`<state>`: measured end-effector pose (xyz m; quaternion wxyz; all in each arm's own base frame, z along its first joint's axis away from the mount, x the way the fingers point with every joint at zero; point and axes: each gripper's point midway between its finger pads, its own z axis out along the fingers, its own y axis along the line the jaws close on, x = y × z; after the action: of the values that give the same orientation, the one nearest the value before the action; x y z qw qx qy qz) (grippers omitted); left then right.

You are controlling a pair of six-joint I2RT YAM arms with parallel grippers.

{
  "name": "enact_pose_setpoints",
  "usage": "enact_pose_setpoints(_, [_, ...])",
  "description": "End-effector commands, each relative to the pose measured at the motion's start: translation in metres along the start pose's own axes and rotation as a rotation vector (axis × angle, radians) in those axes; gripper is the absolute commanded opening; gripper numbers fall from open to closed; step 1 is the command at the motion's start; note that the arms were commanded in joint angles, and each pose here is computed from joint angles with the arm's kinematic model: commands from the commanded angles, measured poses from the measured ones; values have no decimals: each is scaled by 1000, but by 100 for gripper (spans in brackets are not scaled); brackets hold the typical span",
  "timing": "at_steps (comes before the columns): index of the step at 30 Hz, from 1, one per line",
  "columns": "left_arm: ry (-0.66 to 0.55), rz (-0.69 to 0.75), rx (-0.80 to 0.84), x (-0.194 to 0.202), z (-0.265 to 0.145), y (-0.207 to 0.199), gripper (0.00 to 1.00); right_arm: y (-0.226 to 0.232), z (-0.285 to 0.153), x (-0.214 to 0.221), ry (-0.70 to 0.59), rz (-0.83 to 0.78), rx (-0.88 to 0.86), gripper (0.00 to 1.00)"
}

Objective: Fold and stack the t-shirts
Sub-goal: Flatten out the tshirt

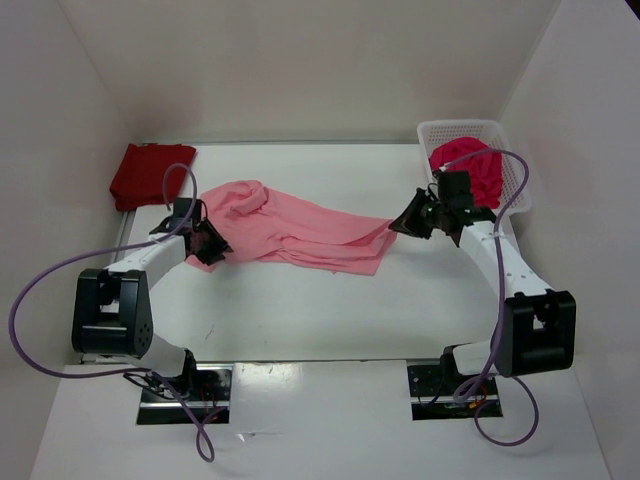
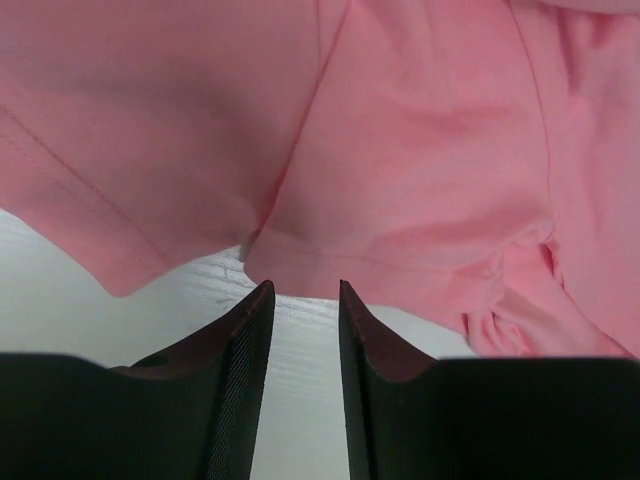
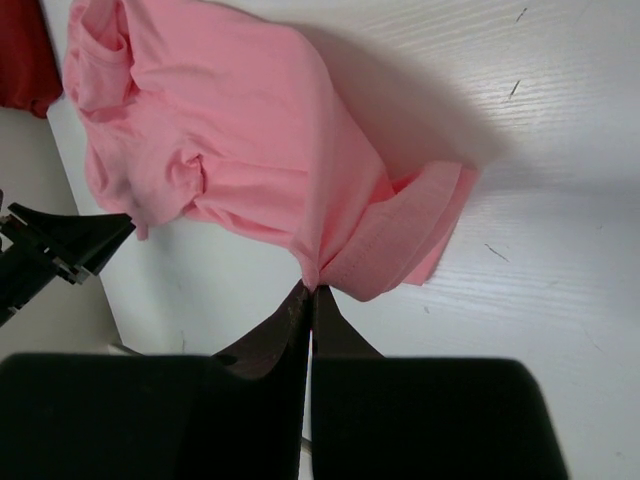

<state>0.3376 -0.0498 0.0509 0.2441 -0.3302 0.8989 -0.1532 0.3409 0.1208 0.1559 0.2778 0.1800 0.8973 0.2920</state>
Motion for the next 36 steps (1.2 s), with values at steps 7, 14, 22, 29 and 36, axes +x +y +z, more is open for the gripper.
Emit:
enact_pose_setpoints(7, [-52, -94, -60, 3, 5, 21, 35, 7, -13, -3, -53, -30, -40, 1])
enact_pose_setpoints(14, [0, -98, -70, 12, 24, 25, 35, 7, -13, -3, -53, -30, -40, 1])
enact_pose_setpoints(22, [-11, -96, -47, 6, 26, 17, 39, 2, -13, 5, -30, -22, -35, 1])
enact_pose_setpoints(29, [-4, -89, -83, 7, 32, 24, 14, 1, -14, 7, -30, -22, -35, 1])
enact_pose_setpoints(36, [-68, -23, -61, -17, 9, 8, 2, 2, -19, 6, -34, -30, -26, 1])
